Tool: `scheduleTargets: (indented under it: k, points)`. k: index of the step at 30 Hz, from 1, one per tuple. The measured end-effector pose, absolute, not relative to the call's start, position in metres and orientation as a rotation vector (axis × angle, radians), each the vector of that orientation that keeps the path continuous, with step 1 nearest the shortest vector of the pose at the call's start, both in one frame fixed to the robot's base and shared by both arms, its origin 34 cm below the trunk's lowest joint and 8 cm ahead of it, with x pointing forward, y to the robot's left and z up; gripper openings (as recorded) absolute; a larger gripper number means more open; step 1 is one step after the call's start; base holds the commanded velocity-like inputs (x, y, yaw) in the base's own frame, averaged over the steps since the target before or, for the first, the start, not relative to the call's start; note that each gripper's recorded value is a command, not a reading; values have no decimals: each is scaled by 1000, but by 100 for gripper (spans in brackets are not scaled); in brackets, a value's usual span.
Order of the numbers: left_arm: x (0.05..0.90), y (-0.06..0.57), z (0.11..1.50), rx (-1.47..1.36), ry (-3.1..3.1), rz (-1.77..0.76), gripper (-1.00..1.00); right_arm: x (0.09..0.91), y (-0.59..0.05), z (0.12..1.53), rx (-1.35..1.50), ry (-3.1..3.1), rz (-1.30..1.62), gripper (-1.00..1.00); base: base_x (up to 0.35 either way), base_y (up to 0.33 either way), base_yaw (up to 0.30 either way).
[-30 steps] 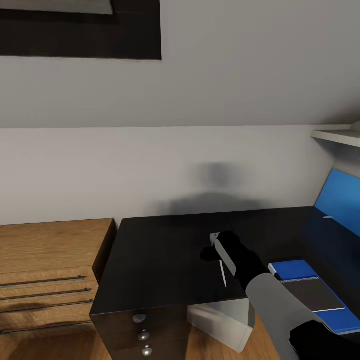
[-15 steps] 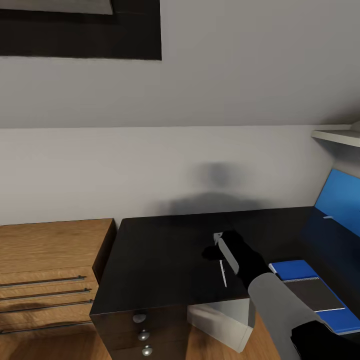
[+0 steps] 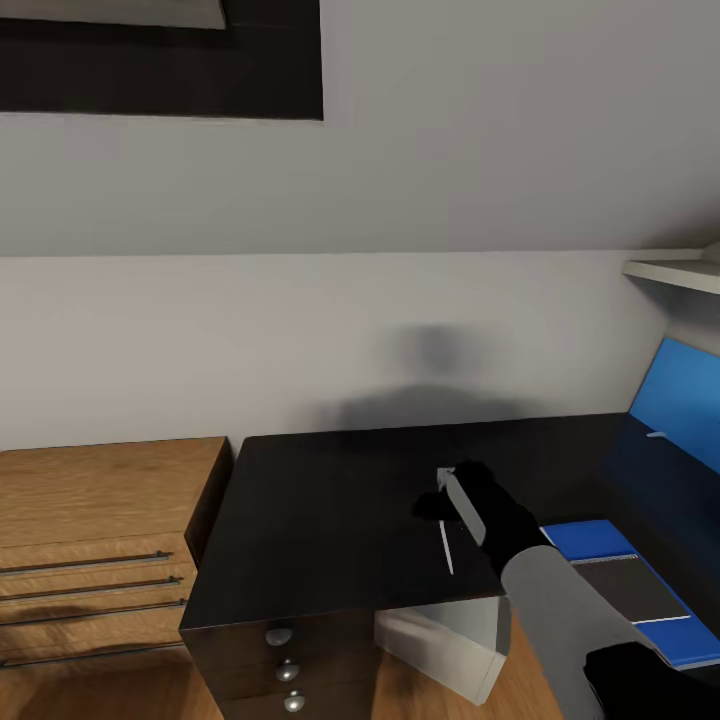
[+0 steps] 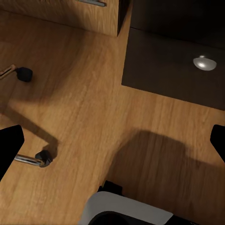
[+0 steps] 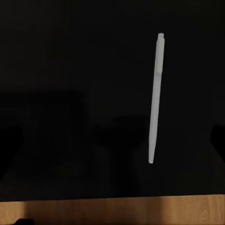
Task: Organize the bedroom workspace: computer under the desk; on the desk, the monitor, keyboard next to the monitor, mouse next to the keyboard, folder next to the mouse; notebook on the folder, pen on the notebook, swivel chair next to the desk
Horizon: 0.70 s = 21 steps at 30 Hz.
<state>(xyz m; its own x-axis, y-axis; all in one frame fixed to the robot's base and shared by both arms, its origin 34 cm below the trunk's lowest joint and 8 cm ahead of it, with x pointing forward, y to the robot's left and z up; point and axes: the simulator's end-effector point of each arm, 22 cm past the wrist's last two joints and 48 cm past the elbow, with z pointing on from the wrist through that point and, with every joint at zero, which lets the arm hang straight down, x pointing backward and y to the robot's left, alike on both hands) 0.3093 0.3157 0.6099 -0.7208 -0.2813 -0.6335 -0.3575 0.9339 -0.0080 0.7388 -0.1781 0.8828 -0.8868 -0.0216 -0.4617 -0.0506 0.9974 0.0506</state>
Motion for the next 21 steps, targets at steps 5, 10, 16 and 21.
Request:
scheduleTargets:
  k: [5,10,16,21]
  points:
    - [309,315,610,-451,2420,149,100,737,-186,879,21,2675,116,100,58,-69,0]
    - [309,316,610,-452,2420,149,100,734,-188,874,24,2688,114,100,152,-149,0]
    - [309,317,610,-451,2420,151,100,731,-190,869,25,2699,109,100,56,-54,0]
    - [309,317,610,-455,2419,152,100,726,-191,862,26,2720,105,100,16,-15,0]
